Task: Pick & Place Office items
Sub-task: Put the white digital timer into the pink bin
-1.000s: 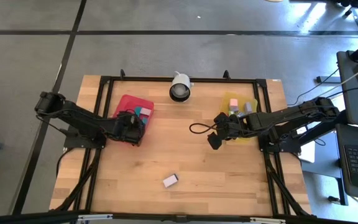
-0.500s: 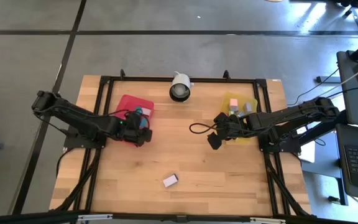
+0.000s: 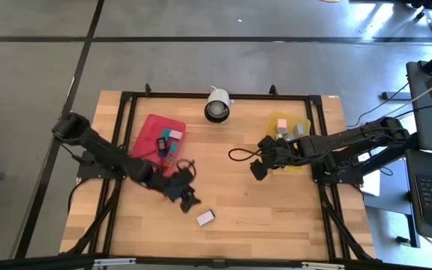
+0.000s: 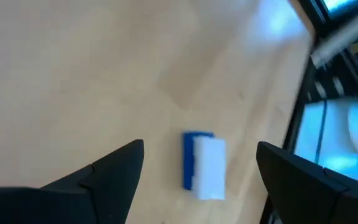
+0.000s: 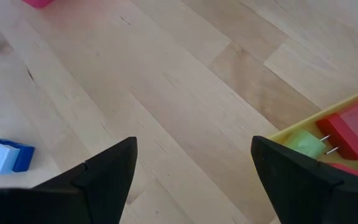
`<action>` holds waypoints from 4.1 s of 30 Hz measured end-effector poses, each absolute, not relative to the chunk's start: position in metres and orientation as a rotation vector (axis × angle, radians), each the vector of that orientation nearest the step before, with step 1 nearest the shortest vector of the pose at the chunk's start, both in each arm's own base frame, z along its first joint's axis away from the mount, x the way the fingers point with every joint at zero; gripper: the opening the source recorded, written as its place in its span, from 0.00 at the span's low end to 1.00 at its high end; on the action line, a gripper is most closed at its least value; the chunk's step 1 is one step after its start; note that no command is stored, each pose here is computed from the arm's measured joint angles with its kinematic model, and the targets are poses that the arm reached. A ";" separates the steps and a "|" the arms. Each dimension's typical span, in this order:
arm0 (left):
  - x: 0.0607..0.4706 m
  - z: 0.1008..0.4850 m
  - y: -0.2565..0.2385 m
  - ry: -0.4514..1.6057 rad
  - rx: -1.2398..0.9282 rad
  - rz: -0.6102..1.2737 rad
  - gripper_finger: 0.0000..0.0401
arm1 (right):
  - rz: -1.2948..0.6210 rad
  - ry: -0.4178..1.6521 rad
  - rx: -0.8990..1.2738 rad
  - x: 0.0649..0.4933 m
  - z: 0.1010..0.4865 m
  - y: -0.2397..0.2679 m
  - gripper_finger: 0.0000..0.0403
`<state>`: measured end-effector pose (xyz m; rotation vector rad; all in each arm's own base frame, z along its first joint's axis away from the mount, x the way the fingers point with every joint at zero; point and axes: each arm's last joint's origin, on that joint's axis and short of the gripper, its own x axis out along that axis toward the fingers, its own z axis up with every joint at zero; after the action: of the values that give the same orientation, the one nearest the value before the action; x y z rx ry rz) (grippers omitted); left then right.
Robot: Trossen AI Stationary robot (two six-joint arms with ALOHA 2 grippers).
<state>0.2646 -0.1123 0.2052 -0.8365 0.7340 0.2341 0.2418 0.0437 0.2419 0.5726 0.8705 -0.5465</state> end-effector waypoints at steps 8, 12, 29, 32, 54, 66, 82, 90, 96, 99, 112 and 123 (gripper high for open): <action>0.281 0.160 -0.171 0.646 -0.494 -0.007 0.77 | -0.545 0.866 0.574 0.242 0.242 0.044 0.79; 0.278 0.146 -0.191 0.570 -0.345 0.001 0.77 | -0.545 0.866 0.574 0.242 0.242 0.044 0.79; 0.270 0.122 -0.202 0.605 -0.157 0.026 0.77 | -0.547 0.865 0.573 0.242 0.242 0.044 0.79; 0.269 0.122 -0.202 0.608 -0.143 0.020 0.77 | -0.547 0.865 0.573 0.242 0.242 0.044 0.79; 0.271 0.125 -0.203 0.567 -0.193 0.048 0.77 | -0.546 0.865 0.574 0.242 0.242 0.044 0.79; 0.273 0.108 -0.205 0.599 -0.143 0.021 0.77 | -0.543 0.862 0.576 0.243 0.242 0.044 0.79; 0.274 0.107 -0.205 0.594 -0.117 0.012 0.77 | -0.542 0.861 0.577 0.243 0.242 0.044 0.79; 0.276 0.094 -0.207 0.600 -0.113 0.011 0.77 | -0.542 0.860 0.577 0.243 0.242 0.044 0.79; 0.278 0.097 -0.207 0.558 -0.097 0.019 0.77 | -0.543 0.860 0.578 0.243 0.242 0.044 0.79; 0.279 0.098 -0.207 0.554 -0.082 0.015 0.77 | -0.542 0.860 0.577 0.243 0.242 0.044 0.79; 0.279 0.098 -0.205 0.541 -0.073 0.057 0.77 | -0.544 0.859 0.577 0.243 0.243 0.044 0.79; 0.278 0.097 -0.205 0.547 -0.072 0.061 0.62 | -0.543 0.859 0.577 0.243 0.243 0.044 0.79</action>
<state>0.2783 -0.2051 0.0972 -0.0720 0.5471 0.0605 0.2428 0.0439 0.2425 0.5768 0.8589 -0.5435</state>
